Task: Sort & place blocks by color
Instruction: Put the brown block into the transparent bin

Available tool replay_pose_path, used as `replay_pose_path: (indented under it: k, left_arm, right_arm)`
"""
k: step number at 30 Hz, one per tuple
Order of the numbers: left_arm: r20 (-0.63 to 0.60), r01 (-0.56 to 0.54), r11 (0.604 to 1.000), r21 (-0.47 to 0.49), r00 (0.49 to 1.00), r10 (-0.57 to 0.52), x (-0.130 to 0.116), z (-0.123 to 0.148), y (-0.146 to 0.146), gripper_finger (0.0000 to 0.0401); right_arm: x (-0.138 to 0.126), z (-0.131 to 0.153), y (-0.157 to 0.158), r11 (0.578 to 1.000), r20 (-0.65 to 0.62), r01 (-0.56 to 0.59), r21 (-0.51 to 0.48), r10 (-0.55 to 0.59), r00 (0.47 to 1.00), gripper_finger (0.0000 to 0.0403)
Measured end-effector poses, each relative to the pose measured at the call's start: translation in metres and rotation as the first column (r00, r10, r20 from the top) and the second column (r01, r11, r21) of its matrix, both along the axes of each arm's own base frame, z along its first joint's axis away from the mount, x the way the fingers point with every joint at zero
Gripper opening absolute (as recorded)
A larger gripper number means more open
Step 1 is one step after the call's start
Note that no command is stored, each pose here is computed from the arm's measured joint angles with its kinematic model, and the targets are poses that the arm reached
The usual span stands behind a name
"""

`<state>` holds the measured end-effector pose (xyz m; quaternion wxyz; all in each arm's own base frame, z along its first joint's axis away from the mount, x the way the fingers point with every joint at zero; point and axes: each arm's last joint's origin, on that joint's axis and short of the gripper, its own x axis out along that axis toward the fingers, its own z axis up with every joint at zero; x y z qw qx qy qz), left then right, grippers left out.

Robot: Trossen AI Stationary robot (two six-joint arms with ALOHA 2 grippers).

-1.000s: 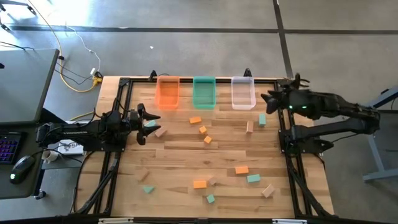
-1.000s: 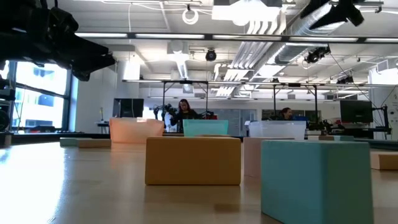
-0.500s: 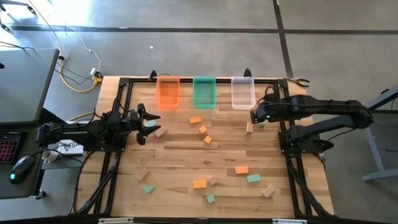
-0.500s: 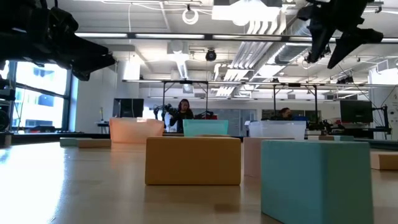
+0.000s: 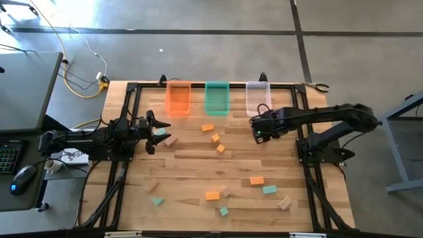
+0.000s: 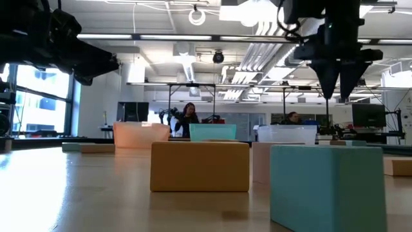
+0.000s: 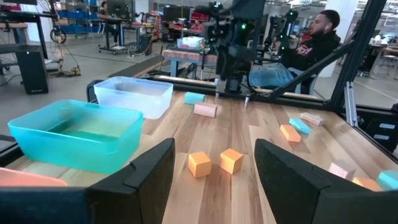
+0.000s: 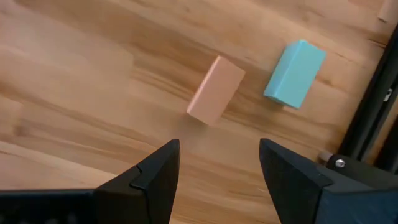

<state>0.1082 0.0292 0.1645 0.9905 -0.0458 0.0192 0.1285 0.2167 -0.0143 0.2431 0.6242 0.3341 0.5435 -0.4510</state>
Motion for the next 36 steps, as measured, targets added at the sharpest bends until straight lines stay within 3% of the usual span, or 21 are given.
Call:
replay_pose_path:
  k: [9,16,26,32,36]
  left_arm:
    - [0.004,-0.001,1.0,-0.012,1.0,0.001,0.0,0.0,0.0,0.0211]
    - [0.005,-0.042,0.999,-0.014,0.999,0.042,0.0,0.0,0.001,0.0211]
    - [0.006,-0.051,0.999,-0.016,0.999,0.051,0.0,0.0,0.001,0.0211]
    - [0.008,-0.053,0.998,-0.024,0.999,0.053,0.0,0.0,0.001,0.0211]
    - [0.011,-0.054,0.998,-0.034,0.998,0.055,0.0,0.0,0.001,0.0211]
  right_arm:
    - [-0.004,-0.012,-0.001,0.998,-0.222,-0.059,-0.016,0.054,0.973,0.0209]
    - [-0.011,-0.004,-0.002,0.993,-0.204,-0.106,-0.051,0.093,0.974,0.0209]
    - [-0.039,-0.029,-0.008,0.997,-0.022,0.003,-0.077,-0.004,1.0,0.0209]
    - [-0.037,-0.034,-0.008,0.991,0.191,0.112,-0.073,-0.096,0.977,0.0209]
    - [-0.034,-0.045,-0.008,0.987,0.246,0.15,-0.066,-0.129,0.961,0.0209]
